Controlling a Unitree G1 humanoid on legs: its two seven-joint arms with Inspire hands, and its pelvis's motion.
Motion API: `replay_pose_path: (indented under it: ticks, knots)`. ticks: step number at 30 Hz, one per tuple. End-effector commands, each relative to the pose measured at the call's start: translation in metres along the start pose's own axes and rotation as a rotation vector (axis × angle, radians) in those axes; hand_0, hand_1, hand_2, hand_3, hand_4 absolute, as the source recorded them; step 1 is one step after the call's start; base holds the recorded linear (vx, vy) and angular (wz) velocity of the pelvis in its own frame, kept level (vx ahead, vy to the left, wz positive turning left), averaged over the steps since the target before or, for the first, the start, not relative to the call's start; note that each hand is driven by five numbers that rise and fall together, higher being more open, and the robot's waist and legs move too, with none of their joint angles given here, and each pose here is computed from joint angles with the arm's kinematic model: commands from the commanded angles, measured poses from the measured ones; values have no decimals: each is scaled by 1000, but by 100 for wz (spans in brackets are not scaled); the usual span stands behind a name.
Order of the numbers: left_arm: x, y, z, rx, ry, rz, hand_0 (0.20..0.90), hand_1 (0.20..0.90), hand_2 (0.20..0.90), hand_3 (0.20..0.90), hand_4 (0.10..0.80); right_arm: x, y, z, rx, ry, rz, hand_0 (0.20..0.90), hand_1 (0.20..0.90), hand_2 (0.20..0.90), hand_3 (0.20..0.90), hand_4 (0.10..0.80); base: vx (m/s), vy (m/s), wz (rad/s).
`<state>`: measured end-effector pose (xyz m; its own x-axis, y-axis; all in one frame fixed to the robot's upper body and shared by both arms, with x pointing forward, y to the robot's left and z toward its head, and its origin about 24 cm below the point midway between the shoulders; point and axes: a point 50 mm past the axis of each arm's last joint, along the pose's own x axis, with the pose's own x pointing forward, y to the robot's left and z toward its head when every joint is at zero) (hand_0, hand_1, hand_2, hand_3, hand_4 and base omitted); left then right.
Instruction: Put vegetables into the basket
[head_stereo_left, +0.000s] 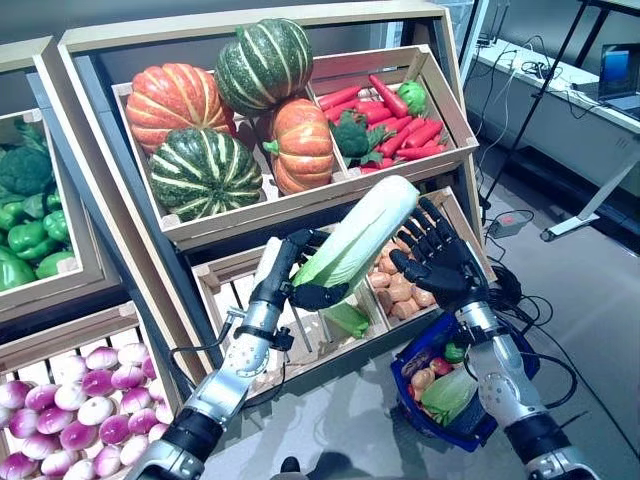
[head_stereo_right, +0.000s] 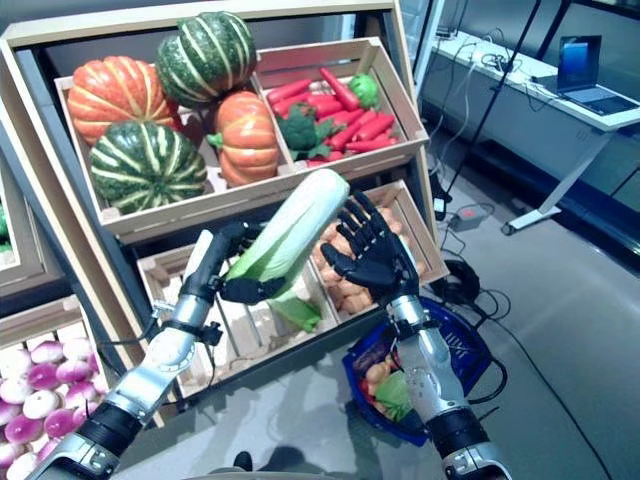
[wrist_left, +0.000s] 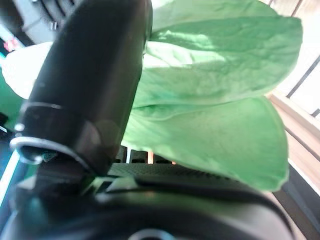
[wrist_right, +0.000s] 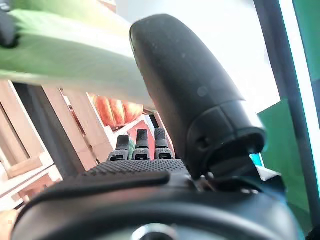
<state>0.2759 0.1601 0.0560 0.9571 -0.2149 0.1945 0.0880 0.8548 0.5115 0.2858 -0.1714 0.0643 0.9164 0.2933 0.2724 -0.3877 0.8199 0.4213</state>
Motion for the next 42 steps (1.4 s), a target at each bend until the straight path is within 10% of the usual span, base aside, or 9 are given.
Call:
replay_pose_path:
  ticks: [1,37,38,39,40,42]
  knots:
    - [34,15,63,13,-373,49,300,300,300,300,400,38,30,51,18,-219,213,900,900,900,900,800,0,0,0]
    - [22,-41,64,170,-475,-243,300,300,300,300,400,60,65,66,341,-403,404,900,900,900,900,800,-4,1,0]
    - [21,-42,64,167,-477,-249,300,300,300,300,400,60,66,67,348,-409,412,815,815,815,815,744,0,0,0]
    - [21,-44,65,162,-483,-251,300,300,300,300,400,60,67,68,353,-416,417,434,434,434,434,489,0,0,0]
    - [21,-44,66,157,-487,-251,300,300,300,300,400,61,68,69,361,-423,420,300,300,300,300,400,0,0,0]
    - [20,-46,66,151,-493,-250,300,300,300,300,400,61,69,69,377,-426,425,300,300,300,300,400,0,0,0]
